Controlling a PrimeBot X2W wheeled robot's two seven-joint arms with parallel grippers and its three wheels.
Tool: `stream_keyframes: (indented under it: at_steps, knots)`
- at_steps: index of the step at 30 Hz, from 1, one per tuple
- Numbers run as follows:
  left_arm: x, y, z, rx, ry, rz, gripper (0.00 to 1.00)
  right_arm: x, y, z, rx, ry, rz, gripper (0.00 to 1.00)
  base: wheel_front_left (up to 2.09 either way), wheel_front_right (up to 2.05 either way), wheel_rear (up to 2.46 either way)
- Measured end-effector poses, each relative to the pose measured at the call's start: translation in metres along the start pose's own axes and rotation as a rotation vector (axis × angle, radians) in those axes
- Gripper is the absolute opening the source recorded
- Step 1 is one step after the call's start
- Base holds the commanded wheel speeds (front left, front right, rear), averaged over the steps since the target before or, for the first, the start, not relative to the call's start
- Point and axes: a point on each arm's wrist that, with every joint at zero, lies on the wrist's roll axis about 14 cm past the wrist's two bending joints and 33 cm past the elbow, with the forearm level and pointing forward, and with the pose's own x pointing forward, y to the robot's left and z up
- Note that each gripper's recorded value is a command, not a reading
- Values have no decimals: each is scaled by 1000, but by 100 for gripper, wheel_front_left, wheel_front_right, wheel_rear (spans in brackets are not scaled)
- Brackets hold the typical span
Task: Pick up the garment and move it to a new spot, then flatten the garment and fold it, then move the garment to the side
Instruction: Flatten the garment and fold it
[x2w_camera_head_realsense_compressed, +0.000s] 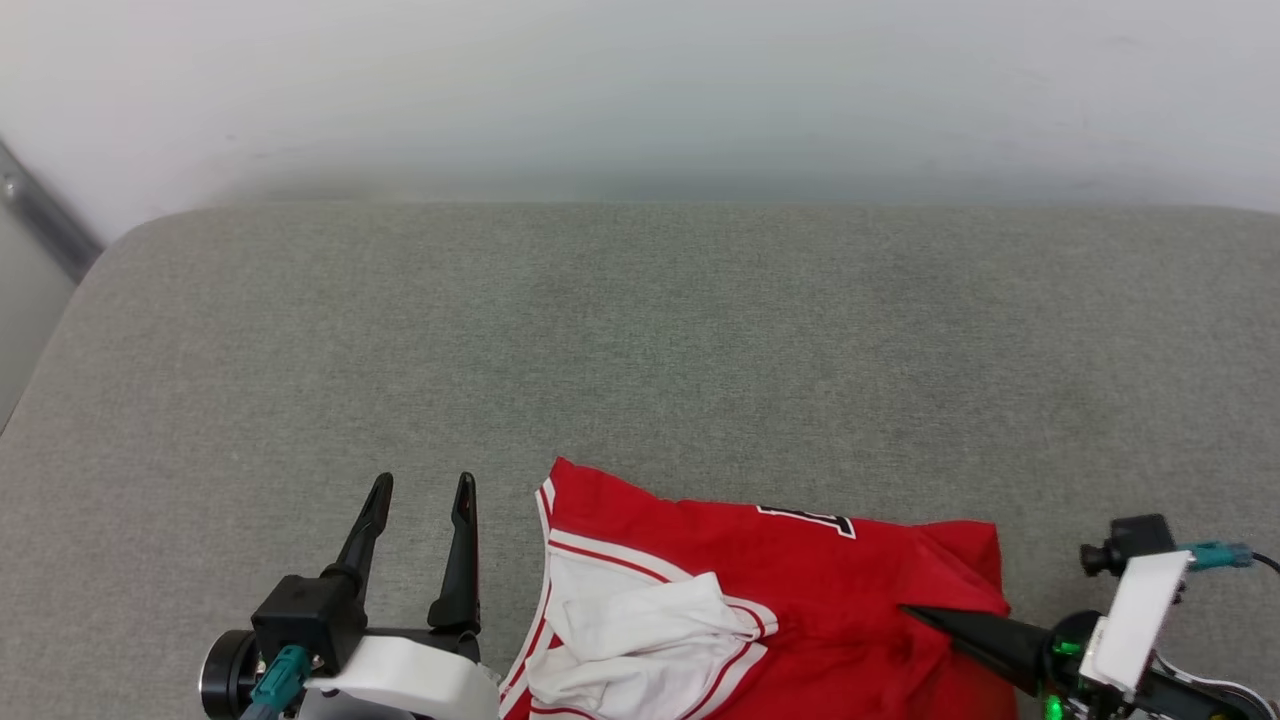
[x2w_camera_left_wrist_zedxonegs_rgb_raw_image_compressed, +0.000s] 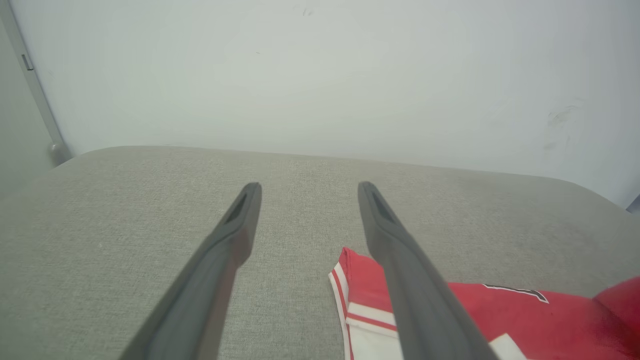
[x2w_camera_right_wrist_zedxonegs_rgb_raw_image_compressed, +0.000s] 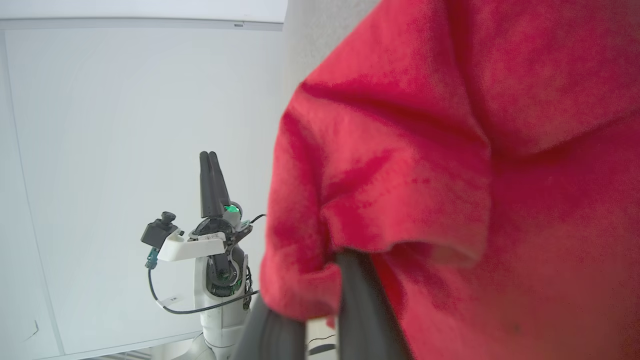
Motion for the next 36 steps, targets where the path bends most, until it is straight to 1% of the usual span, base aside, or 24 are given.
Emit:
stream_keyframes:
  at_steps: [8,15,18,23,24,25,26,29,32,34,36]
  knots:
    - [-10,14,0,0,4,50,100,62,40,-36,12,188,141,0,0,0,0]
    - [-9,19,-4,-9,15,72,100,111,81,-63,2,291,242,0,0,0,0]
    - [-5,20,-7,-15,23,76,100,129,82,-74,-21,320,227,0,0,0,0]
    - [3,20,-17,-24,46,81,100,150,63,-91,-37,365,153,0,0,0,0]
    - [5,20,-18,-27,50,82,100,154,59,-93,-36,366,141,20,0,0,0]
    - [6,20,-20,-29,55,83,100,156,55,-95,-42,373,127,44,0,0,0]
    - [7,20,-22,-32,59,82,100,159,51,-96,-50,367,113,100,0,0,0]
    - [10,19,-27,-32,69,81,100,164,44,-99,-65,361,84,100,0,0,0]
    - [13,16,-28,-33,69,71,100,167,44,-95,-122,336,69,100,0,0,0]
    - [15,13,-27,-32,65,59,100,167,44,-91,-212,327,53,100,0,0,0]
    - [16,13,-26,-31,59,57,100,164,52,-88,-297,321,63,100,0,0,0]
